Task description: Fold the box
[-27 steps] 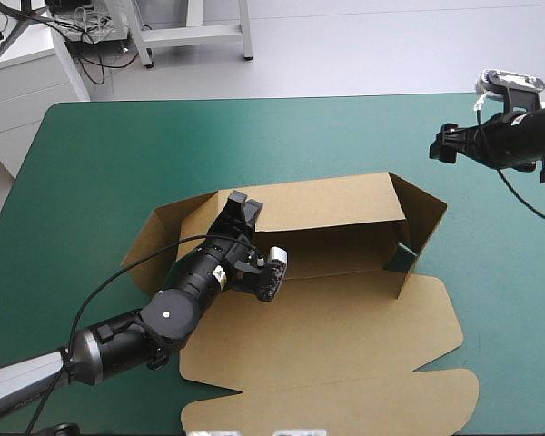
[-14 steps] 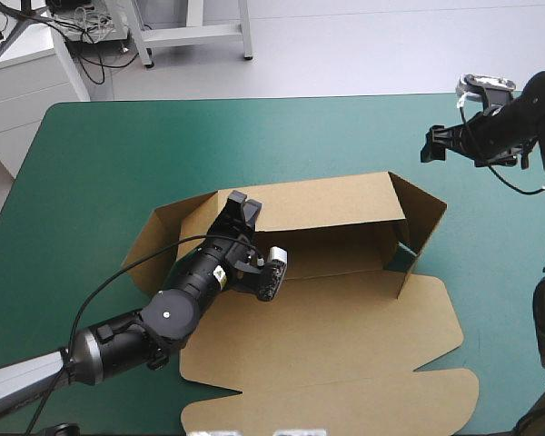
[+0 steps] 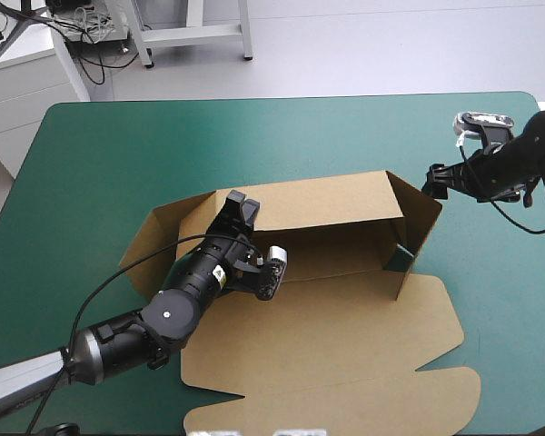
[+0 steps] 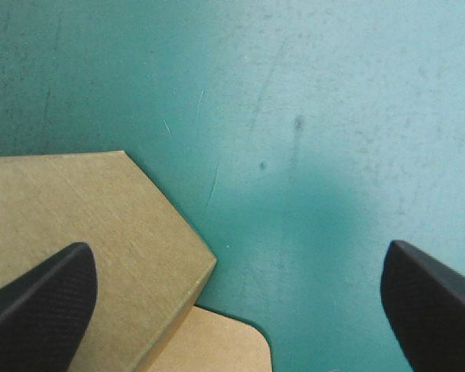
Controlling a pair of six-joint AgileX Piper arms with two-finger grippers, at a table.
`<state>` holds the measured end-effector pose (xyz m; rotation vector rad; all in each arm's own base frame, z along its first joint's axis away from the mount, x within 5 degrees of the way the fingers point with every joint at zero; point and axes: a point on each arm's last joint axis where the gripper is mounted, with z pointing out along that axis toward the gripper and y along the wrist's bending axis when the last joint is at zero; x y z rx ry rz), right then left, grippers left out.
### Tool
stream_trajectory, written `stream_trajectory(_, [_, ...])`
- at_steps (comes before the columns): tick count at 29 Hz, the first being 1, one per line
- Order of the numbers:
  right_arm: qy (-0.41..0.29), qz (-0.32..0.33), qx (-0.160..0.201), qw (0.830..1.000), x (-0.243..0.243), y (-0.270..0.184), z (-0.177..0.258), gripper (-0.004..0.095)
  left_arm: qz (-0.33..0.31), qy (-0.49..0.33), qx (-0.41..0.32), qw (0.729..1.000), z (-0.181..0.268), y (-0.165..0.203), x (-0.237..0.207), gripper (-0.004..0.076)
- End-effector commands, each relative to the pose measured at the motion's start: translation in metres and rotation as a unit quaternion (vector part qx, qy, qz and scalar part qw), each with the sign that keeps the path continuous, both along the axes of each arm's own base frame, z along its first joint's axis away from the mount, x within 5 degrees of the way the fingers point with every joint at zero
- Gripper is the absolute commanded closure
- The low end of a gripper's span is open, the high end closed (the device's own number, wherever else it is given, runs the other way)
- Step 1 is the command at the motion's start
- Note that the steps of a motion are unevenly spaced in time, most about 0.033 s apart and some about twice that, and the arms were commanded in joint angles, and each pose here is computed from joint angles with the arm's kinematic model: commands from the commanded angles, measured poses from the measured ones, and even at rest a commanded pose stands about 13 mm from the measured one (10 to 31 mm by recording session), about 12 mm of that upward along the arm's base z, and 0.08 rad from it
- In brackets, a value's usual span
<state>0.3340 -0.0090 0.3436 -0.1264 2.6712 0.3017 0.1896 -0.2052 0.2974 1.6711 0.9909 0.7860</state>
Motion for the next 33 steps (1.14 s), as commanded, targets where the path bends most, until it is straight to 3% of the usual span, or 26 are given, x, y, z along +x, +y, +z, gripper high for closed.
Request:
stream_trajectory(1, [-0.046, -0.002, 0.0, 0.999, -0.019, 0.001, 0.018, 0.0004, -0.015, -0.047, 0.012, 0.999, 0.015, -0.001, -0.001, 0.0734])
stream_trajectory(12, [-0.084, -0.01, -0.001, 0.996, -0.05, 0.004, -0.01, 0.0008, -0.015, -0.047, 0.012, 0.999, 0.015, -0.001, -0.001, 0.0734])
stream_trajectory(22, [-0.141, 0.072, 0.01, 0.987, -0.055, 0.014, -0.015, 0.0008, -0.017, -0.046, 0.011, 0.999, 0.015, -0.001, -0.001, 0.0734])
stream_trajectory(33, [-0.079, 0.128, 0.027, 0.988, -0.068, 0.021, -0.021, 0.0008, -0.017, -0.046, 0.011, 0.999, 0.015, -0.001, -0.001, 0.0734])
